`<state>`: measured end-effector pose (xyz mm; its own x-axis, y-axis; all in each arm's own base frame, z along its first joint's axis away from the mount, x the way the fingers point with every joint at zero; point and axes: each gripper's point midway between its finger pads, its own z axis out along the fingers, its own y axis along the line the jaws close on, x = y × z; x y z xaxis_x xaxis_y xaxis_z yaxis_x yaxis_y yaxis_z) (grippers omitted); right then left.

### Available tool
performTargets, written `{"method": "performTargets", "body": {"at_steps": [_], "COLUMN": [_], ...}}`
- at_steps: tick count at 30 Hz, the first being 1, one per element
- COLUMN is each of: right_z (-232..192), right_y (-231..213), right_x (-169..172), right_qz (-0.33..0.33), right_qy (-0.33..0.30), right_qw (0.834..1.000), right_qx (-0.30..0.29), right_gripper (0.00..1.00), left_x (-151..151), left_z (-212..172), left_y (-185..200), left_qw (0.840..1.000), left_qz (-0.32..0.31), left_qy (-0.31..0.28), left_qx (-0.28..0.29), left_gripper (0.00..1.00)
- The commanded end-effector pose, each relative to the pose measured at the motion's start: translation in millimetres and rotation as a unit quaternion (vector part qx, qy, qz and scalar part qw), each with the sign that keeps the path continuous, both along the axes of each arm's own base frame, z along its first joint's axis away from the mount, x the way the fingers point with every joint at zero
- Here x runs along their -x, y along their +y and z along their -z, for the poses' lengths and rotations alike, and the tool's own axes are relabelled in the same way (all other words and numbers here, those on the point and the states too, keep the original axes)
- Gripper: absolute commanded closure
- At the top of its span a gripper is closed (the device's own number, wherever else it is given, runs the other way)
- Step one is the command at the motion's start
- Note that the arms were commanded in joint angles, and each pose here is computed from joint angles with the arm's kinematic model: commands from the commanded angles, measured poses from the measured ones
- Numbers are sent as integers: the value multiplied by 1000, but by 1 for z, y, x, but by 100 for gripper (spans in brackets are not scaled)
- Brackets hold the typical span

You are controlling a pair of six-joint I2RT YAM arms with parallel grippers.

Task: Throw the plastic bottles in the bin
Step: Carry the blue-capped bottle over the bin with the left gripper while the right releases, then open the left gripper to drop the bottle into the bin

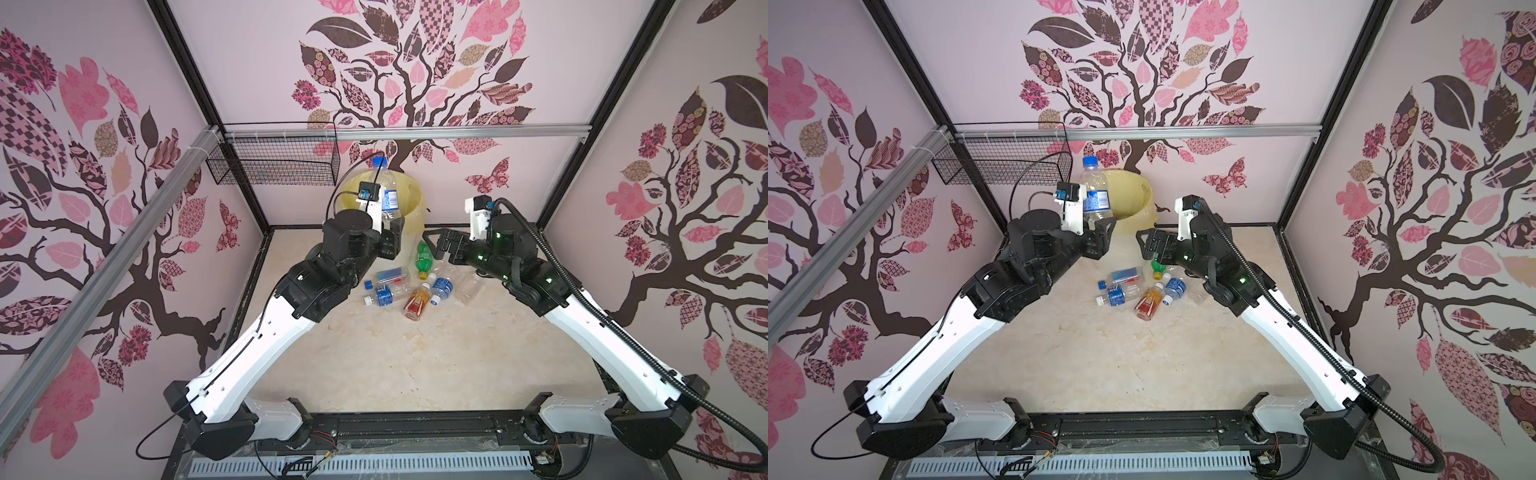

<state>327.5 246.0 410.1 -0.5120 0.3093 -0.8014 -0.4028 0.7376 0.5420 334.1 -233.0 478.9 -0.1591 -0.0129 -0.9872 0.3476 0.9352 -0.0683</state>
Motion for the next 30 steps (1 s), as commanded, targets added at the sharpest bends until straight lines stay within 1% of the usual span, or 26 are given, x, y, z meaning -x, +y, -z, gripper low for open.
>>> {"method": "performTargets", "body": {"at_steps": [1, 5, 7, 9, 11, 12, 14, 15, 17, 19, 23, 24, 30], "right_z": [-29, -31, -28, -24, -20, -21, -18, -17, -14, -9, -1, 1, 7], "right_y": [-19, -30, -35, -38, -40, -40, -39, -38, -38, -38, -35, -35, -34], "right_x": [13, 13, 10, 6, 3, 3, 4, 4, 4, 5, 6, 6, 8], "right_qz": [13, 26, 29, 29, 31, 30, 27, 25, 25, 24, 19, 17, 15], "right_qy": [-38, -45, -41, -35, -30, -30, -28, -27, -23, -18, -9, -6, 4], "right_qw": [999, 998, 999, 999, 999, 999, 999, 999, 999, 999, 1000, 1000, 1000], "right_qx": [9, 17, 16, 14, 16, 17, 17, 16, 16, 15, 11, 10, 2], "right_gripper": [0, 0, 0, 0, 0, 0, 0, 0, 0, 0, 0, 0, 0], "left_x": [-3, -15, -31, -55, -81, -96, -124, -135, -148, -153, -146, -143, -130], "left_z": [-53, -69, -66, -55, -41, -29, 0, 14, 34, 47, 50, 50, 48], "left_y": [8, 10, 12, 12, 10, 7, 0, -3, -4, -6, -7, -5, -1], "left_qw": [996, 993, 993, 995, 997, 998, 998, 997, 994, 991, 991, 991, 991], "left_qz": [-19, -36, -46, -46, -53, -54, -49, -49, -61, -63, -54, -55, -47], "left_qy": [-81, -116, -106, -79, -51, -25, 32, 58, 95, 115, 118, 115, 120], "left_qx": [5, 9, 20, 32, 31, 30, 27, 24, 14, 10, 25, 29, 28], "left_gripper": [51, 50, 50, 50, 50, 50, 44, 40, 30, 23, 6, 3, 3]}}
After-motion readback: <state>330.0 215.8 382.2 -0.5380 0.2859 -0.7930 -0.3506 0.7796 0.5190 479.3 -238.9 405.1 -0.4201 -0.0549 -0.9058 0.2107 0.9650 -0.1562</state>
